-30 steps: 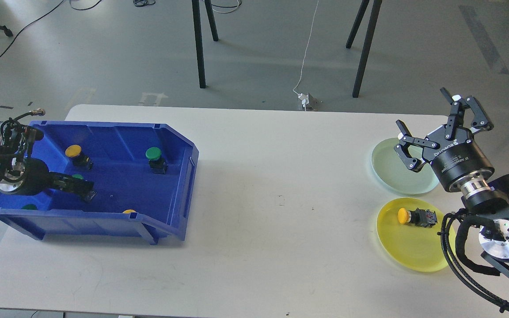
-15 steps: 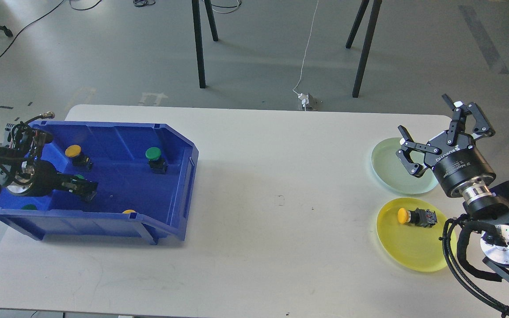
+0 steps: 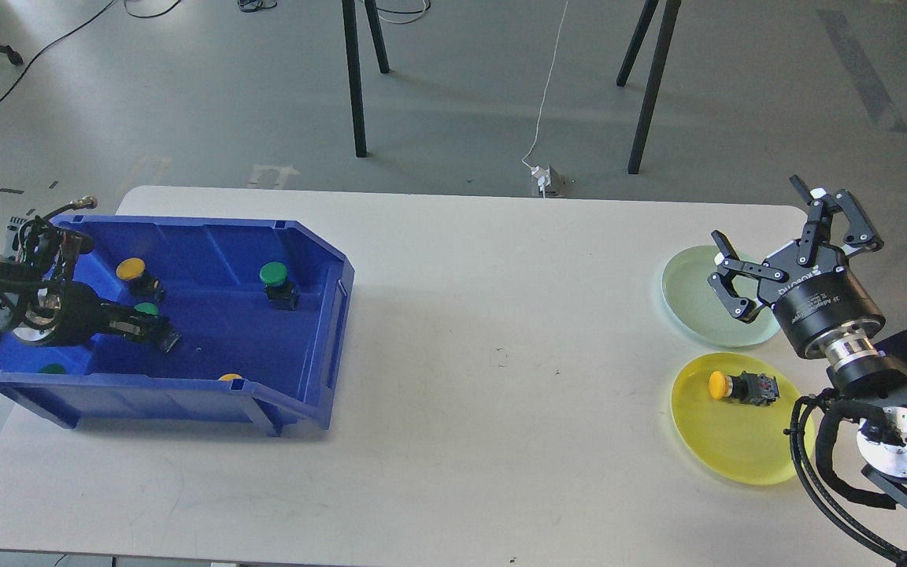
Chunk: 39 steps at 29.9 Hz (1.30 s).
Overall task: Pass button and place on color plate
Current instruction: 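Lift the green button and extend the left arm toward the right gripper, then grasp the green button with the right gripper and release the left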
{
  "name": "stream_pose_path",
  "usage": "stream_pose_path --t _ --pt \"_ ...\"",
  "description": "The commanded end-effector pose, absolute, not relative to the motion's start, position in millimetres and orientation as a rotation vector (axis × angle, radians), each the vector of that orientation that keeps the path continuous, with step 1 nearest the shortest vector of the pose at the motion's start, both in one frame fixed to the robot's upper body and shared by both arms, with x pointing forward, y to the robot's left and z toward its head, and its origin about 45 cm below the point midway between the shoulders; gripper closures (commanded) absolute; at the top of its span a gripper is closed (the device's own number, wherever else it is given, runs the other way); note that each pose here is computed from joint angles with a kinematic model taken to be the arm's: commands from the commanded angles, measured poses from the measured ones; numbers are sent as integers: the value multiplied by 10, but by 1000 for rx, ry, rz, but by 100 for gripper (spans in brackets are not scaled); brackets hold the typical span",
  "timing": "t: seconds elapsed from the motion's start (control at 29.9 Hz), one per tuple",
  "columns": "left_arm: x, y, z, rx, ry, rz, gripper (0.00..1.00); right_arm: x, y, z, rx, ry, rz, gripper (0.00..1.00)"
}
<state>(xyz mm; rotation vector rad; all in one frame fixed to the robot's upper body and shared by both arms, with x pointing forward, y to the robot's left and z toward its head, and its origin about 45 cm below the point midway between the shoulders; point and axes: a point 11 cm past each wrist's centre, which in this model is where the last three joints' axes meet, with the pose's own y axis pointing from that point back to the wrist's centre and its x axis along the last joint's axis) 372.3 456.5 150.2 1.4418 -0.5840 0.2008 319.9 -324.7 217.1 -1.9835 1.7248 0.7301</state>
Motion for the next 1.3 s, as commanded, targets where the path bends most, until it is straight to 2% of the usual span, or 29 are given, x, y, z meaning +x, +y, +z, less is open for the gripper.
stream_pose_path --t 0.0,0.23,0.47,0.63,0.8,0.97,1.1,1.27 --pt "3770 4577 1762 1422 -623 215 92 3179 -3257 2146 -1983 1732 736 3" --pt "3659 4385 2742 1213 -686 317 92 3177 -3252 2141 -1984 1735 734 3" --pt "3838 3655 3422 731 -692 515 92 3197 -3307 2081 -2073 1785 635 3" --pt "3975 2800 3330 364 -520 501 93 3353 -3108 2033 -2377 1774 309 3" --pt "4044 2282 3035 193 -355 490 92 3496 -2568 2159 -2595 1560 214 3" --pt "4082 2031 2727 165 -279 486 92 3591 -1942 2286 -2691 1354 185 3" --pt "4061 1994 2663 155 -259 486 92 3680 -1408 2311 -2691 1237 210 3" --pt "4061 1990 2664 149 -253 488 92 3796 -1133 2240 -2684 1230 226 3"
